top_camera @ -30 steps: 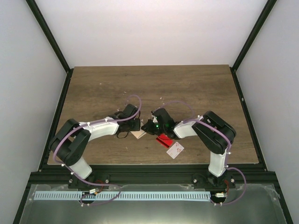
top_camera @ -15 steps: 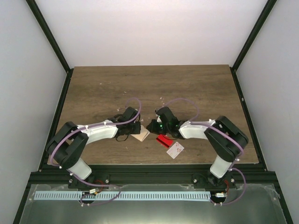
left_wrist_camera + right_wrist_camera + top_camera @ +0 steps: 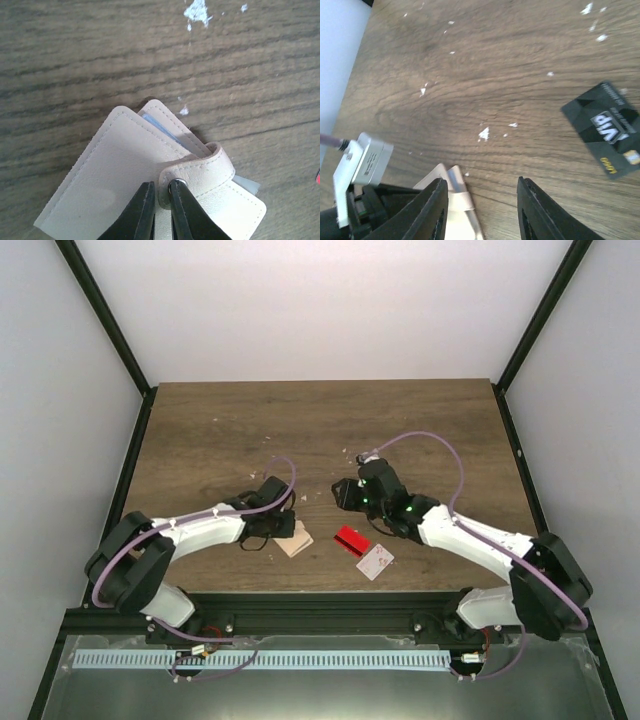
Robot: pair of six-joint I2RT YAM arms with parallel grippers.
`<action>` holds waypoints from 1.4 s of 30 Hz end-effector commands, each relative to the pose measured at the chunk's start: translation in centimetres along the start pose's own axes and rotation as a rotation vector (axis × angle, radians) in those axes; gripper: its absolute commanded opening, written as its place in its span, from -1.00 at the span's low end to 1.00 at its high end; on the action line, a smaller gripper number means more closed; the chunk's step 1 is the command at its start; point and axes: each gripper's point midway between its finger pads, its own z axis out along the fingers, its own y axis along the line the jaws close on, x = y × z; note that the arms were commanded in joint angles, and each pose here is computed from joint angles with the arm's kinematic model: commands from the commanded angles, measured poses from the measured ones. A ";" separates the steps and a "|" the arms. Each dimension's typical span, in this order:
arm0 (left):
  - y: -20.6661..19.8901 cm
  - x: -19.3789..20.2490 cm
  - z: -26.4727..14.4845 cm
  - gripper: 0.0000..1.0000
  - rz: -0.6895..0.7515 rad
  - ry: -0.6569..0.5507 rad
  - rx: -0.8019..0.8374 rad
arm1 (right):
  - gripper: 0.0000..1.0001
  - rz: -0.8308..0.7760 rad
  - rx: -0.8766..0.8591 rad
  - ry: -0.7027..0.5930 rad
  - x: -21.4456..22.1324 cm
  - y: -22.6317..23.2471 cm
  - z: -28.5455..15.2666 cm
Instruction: Put the credit cards into the card holder
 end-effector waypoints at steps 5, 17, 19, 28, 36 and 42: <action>2.2 3.9 -1.1 -0.67 -0.001 0.121 -0.072 | 0.07 -0.020 0.165 -0.134 -2.5 -3.3 -3.5; 0.7 2.4 -5.3 -0.45 -0.017 0.029 0.005 | 0.87 -0.003 0.254 -0.219 -3.3 -5.3 -5.7; 0.4 2.1 -6.3 -0.43 -0.024 0.010 0.031 | 0.92 -0.002 0.267 -0.244 -3.7 -5.5 -6.1; 1.0 -2.4 -14.1 -0.04 -0.054 -0.300 0.037 | 1.00 -0.099 0.246 -0.327 -6.1 -4.0 -7.9; 4.3 -5.7 -21.4 1.00 -0.151 -0.617 -0.047 | 1.00 -0.204 0.194 -0.431 -7.6 -2.8 -11.9; 6.1 -6.3 -24.7 1.00 -0.174 -0.740 -0.103 | 1.00 -0.261 0.150 -0.478 -7.5 -2.3 -14.1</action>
